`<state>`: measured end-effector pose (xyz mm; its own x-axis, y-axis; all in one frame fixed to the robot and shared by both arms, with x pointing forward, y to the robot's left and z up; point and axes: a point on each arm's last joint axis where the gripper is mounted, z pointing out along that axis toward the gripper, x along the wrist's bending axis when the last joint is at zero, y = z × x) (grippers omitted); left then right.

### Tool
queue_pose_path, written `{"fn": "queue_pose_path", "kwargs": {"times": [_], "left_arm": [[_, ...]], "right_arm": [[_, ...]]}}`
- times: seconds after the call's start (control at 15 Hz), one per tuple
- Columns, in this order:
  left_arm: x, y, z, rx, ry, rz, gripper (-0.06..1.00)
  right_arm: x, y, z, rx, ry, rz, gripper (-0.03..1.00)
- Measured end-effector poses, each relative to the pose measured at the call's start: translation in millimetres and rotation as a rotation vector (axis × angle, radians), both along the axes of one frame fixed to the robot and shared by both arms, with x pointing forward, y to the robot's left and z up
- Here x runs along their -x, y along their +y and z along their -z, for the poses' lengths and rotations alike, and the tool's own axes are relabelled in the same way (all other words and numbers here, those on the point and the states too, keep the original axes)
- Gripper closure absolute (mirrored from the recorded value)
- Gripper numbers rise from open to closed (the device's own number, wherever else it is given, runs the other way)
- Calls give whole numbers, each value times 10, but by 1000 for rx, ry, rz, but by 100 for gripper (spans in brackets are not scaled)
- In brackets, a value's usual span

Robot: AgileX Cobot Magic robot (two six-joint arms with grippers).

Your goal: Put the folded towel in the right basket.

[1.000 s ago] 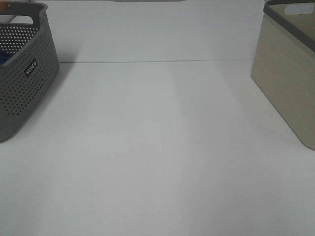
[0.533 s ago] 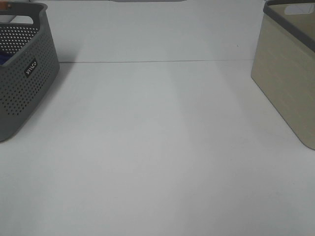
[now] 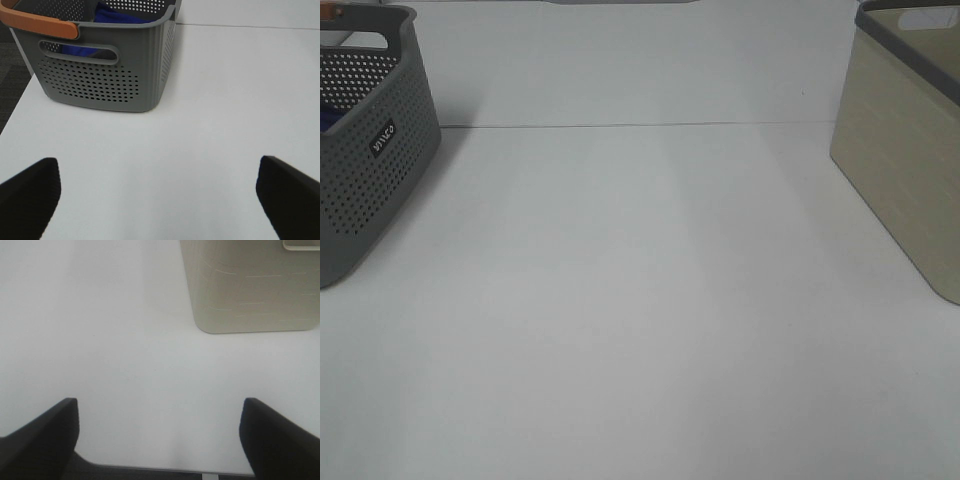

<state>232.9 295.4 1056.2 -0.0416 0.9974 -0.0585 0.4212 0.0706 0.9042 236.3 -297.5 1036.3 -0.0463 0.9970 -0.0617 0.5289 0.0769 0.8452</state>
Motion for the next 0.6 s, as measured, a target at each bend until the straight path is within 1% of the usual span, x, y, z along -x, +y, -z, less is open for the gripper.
{"fn": "queue_pose_path", "kwargs": {"times": [0.6], "left_arm": [[0,0,0,0,0,0,-5]], "right_arm": [[-1,0,-2,0,-2,0,12]]}}
